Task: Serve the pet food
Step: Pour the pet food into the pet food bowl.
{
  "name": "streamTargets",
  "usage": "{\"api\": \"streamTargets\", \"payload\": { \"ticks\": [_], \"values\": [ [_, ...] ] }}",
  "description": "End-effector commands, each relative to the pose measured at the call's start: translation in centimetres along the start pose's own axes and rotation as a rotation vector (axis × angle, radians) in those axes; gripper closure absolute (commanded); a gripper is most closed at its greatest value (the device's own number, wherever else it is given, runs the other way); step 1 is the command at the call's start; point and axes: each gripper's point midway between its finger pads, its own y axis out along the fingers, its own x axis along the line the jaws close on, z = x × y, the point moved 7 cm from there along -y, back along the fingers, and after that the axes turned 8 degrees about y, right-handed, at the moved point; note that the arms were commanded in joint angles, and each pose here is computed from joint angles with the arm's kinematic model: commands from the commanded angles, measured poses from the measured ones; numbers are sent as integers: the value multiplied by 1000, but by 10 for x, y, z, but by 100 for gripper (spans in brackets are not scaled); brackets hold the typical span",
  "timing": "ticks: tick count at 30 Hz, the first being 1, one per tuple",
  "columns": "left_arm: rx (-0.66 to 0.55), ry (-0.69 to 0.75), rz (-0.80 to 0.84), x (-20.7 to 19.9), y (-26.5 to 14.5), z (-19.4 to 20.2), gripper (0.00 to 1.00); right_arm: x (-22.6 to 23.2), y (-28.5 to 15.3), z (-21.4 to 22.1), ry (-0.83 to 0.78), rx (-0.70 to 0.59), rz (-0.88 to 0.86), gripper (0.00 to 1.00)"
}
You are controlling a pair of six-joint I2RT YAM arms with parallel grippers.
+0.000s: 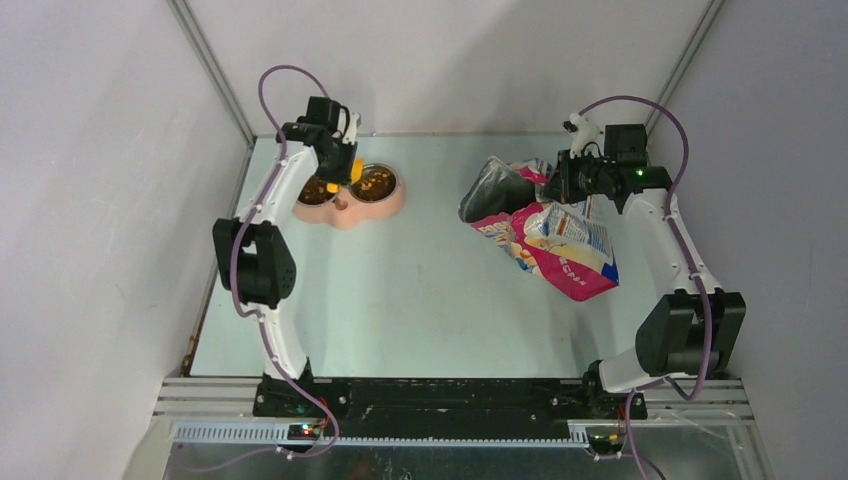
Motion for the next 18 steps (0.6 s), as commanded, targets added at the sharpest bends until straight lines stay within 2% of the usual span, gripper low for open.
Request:
{"api": "streamTargets", "payload": {
  "ticks": [1, 7, 18],
  "values": [
    [-150, 38, -94, 6, -57, -22, 100, 3, -13, -4, -31, -36, 0, 100],
    [-204, 27, -57, -1, -78, -21, 100, 2, -11, -2, -31, -37, -2, 100],
    [-289, -31, 341, -46, -107, 6, 100, 7, -17, -2, -40, -51, -16, 100]
  ]
}}
